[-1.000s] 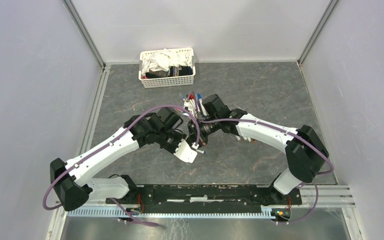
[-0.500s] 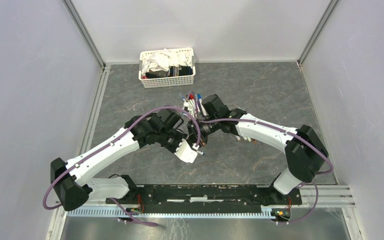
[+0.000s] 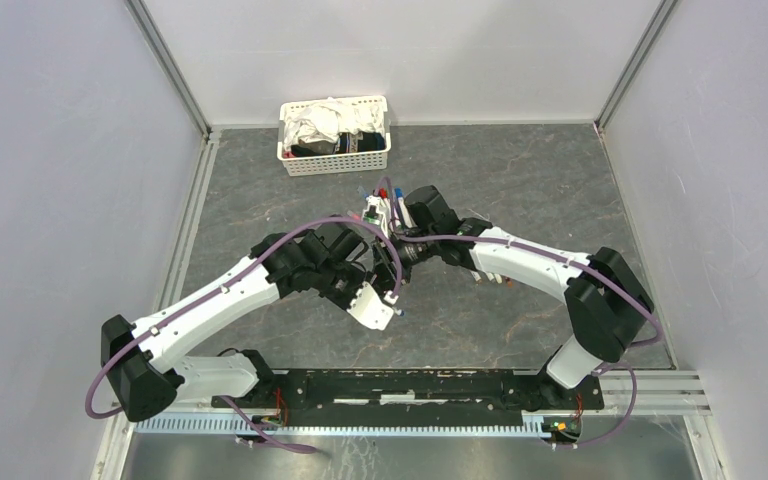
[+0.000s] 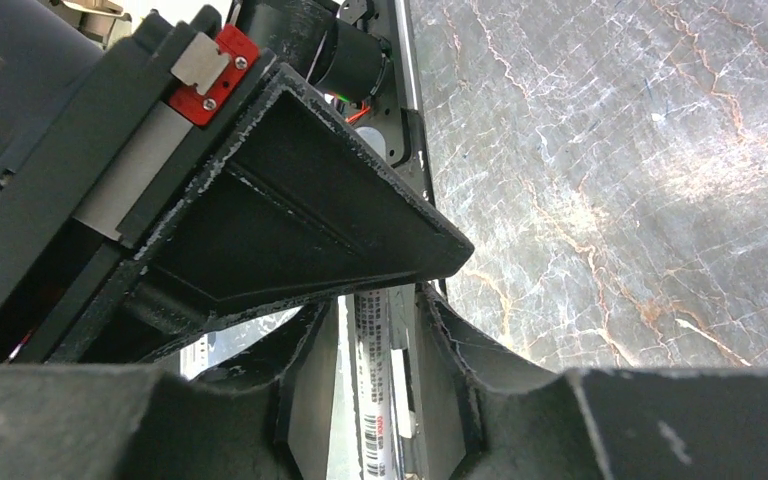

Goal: Open the pen caps
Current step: Open the pen cap from the pen.

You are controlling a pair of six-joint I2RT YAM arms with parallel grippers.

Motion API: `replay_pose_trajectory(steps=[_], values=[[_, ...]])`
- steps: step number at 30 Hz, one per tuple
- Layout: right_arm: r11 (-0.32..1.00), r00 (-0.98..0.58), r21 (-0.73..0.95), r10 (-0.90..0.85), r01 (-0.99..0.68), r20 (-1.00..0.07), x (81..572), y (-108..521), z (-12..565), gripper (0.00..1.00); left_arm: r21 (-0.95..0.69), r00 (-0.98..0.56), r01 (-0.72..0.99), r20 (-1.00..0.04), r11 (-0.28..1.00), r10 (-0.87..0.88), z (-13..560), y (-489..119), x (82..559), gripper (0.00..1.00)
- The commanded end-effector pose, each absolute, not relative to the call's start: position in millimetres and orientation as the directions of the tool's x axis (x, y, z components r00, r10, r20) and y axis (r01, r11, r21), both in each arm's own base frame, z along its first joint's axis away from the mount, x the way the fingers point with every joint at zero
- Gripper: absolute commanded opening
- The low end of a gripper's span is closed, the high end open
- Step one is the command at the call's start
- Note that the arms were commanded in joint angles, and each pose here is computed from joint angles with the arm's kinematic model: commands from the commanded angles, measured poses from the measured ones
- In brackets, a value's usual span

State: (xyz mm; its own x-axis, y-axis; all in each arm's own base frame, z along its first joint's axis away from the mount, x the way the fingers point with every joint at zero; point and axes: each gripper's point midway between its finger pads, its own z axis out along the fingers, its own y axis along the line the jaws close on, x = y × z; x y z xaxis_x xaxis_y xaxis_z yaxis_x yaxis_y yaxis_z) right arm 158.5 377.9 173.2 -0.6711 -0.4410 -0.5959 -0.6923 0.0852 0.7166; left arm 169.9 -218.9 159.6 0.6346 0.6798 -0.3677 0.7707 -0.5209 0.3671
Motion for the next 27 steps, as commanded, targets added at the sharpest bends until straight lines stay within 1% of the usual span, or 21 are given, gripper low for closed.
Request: replay_pose_trajectory(steps=[1,3,5,7,10,11,13,15,16,17,18,19,21,25,27], values=[[0.047,-0.653,0.701,-0.411,-0.711,-0.636,161.6,384.3,179.4,0.4,0.416,0.614,0.784,-0.413,-0.46,0.673,175.5,-230.9,173.3,0.02],[0.049,-0.654,0.702,-0.414,-0.71,-0.633,161.0,384.7,176.9,0.45,0.427,0.601,0.792,-0.421,-0.436,0.68,178.5,-233.6,176.8,0.02],[0.052,-0.657,0.704,-0.412,-0.709,-0.631,161.7,385.5,175.9,0.45,0.433,0.588,0.8,-0.431,-0.415,0.685,181.2,-236.1,178.9,0.02],[0.051,-0.661,0.706,-0.406,-0.706,-0.631,162.9,388.2,177.1,0.41,0.429,0.571,0.812,-0.441,-0.397,0.692,182.1,-237.6,179.9,0.02],[0.05,-0.661,0.704,-0.399,-0.708,-0.636,166.1,391.2,179.5,0.39,0.426,0.546,0.827,-0.449,-0.368,0.707,183.1,-238.0,182.0,0.02],[0.053,-0.661,0.704,-0.398,-0.708,-0.636,167.2,392.0,179.5,0.36,0.425,0.542,0.829,-0.452,-0.364,0.708,183.3,-237.9,181.7,0.02],[0.058,-0.661,0.7,-0.394,-0.711,-0.639,170.3,394.3,180.8,0.24,0.424,0.536,0.833,-0.457,-0.356,0.71,183.5,-236.8,180.7,0.02],[0.062,-0.666,0.703,-0.391,-0.708,-0.636,171.9,395.8,180.6,0.15,0.424,0.524,0.839,-0.459,-0.341,0.717,183.6,-235.6,181.0,0.02],[0.062,-0.668,0.705,-0.391,-0.706,-0.634,172.0,396.6,179.9,0.12,0.426,0.513,0.844,-0.461,-0.327,0.724,183.9,-235.4,182.5,0.02],[0.065,-0.671,0.708,-0.39,-0.704,-0.631,172.6,397.0,178.4,0.11,0.426,0.5,0.849,-0.462,-0.311,0.732,184.3,-235.0,183.9,0.02],[0.067,-0.674,0.71,-0.389,-0.701,-0.628,172.7,397.0,177.1,0.11,0.431,0.49,0.852,-0.461,-0.296,0.74,184.7,-234.6,186.0,0.02],[0.067,-0.677,0.713,-0.388,-0.698,-0.625,172.3,397.3,176.7,0.14,0.435,0.483,0.854,-0.461,-0.285,0.745,185.2,-234.0,187.3,0.02],[0.065,-0.679,0.717,-0.392,-0.694,-0.621,170.7,398.3,176.4,0.23,0.438,0.472,0.857,-0.458,-0.271,0.754,183.5,-231.8,188.5,0.02],[0.063,-0.676,0.714,-0.39,-0.697,-0.625,171.7,400.3,178.1,0.34,0.434,0.459,0.862,-0.453,-0.261,0.764,180.7,-229.1,188.6,0.02],[0.06,-0.672,0.709,-0.386,-0.702,-0.632,171.6,400.0,178.0,0.35,0.434,0.458,0.863,-0.454,-0.259,0.765,180.8,-228.2,188.0,0.02]])
